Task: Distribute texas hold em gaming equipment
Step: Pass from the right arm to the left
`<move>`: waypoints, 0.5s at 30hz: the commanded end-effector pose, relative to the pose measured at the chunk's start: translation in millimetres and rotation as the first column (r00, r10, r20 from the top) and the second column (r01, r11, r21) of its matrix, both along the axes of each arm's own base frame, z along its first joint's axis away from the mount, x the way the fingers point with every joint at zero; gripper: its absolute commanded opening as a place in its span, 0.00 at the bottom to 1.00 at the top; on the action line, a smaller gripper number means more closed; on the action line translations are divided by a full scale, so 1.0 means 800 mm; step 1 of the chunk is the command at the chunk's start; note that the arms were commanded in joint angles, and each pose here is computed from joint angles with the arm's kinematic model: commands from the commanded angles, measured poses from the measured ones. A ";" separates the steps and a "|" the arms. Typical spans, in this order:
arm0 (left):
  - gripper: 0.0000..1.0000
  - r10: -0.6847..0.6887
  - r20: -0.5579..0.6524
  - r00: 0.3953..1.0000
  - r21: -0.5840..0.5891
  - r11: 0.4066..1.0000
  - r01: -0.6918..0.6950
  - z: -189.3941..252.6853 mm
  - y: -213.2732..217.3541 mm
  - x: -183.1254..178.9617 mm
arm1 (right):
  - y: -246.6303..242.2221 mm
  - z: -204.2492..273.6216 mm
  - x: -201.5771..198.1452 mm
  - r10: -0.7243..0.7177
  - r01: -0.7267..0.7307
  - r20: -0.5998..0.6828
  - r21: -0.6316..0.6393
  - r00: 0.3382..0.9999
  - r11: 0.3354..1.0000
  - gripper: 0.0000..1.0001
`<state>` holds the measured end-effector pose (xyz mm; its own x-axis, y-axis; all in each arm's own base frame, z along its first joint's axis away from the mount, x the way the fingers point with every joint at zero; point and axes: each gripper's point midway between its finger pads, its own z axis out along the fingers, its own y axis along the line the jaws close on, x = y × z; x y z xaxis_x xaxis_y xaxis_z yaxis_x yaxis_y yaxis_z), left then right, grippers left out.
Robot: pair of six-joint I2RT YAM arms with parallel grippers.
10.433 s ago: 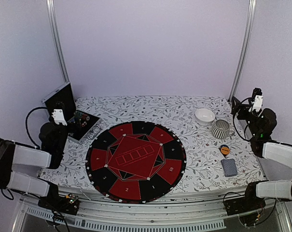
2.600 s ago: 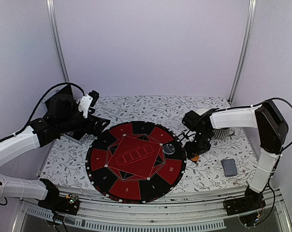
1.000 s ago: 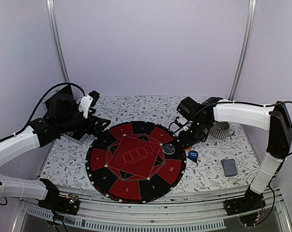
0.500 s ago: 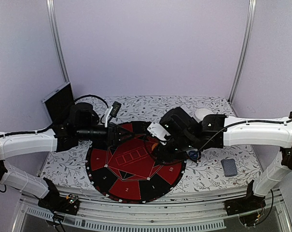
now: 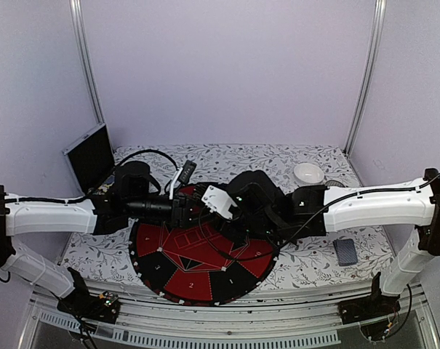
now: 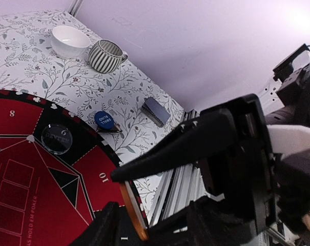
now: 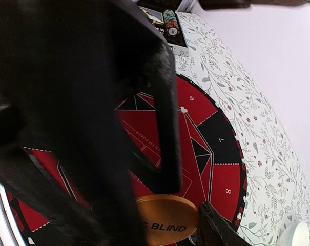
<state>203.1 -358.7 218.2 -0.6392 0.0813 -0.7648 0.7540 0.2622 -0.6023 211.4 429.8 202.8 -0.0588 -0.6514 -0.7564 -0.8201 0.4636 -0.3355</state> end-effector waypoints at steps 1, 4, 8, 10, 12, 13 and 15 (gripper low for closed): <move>0.42 0.006 0.013 1.000 -0.006 1.000 -0.006 -0.005 -0.004 0.001 | 0.021 0.028 -0.006 0.028 -0.031 0.077 0.043 0.997 0.999 0.22; 0.35 0.009 0.005 1.000 0.018 1.000 -0.009 -0.013 -0.004 0.002 | 0.020 0.031 -0.004 0.017 -0.021 0.082 0.048 0.996 0.999 0.22; 0.21 0.001 0.001 1.000 0.037 0.999 -0.001 -0.018 -0.002 -0.001 | 0.021 0.031 -0.005 0.017 -0.021 0.079 0.054 0.997 0.998 0.22; 0.17 -0.024 -0.001 1.000 0.034 0.999 0.024 -0.016 -0.003 -0.006 | 0.019 0.028 0.000 -0.002 -0.002 0.087 0.045 0.996 0.999 0.22; 0.13 -0.083 0.000 0.997 0.024 0.996 0.083 -0.014 -0.007 -0.017 | 0.018 0.024 0.003 -0.016 0.013 0.096 0.033 0.995 0.999 0.22; 0.09 -0.112 -0.001 0.994 0.026 0.993 0.112 -0.014 -0.008 -0.022 | 0.017 0.023 0.004 -0.022 0.019 0.098 0.028 0.995 0.999 0.22; 0.00 -0.145 -0.010 0.989 0.049 0.988 0.145 -0.020 -0.009 -0.027 | 0.015 0.021 0.005 -0.026 0.024 0.100 0.023 0.995 0.999 0.22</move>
<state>204.8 -358.9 207.6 -0.6544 0.0980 -0.7498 0.7407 0.2827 -0.6095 204.9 439.1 209.2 0.0080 -0.6585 -0.7525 -0.8025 0.4447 -0.3977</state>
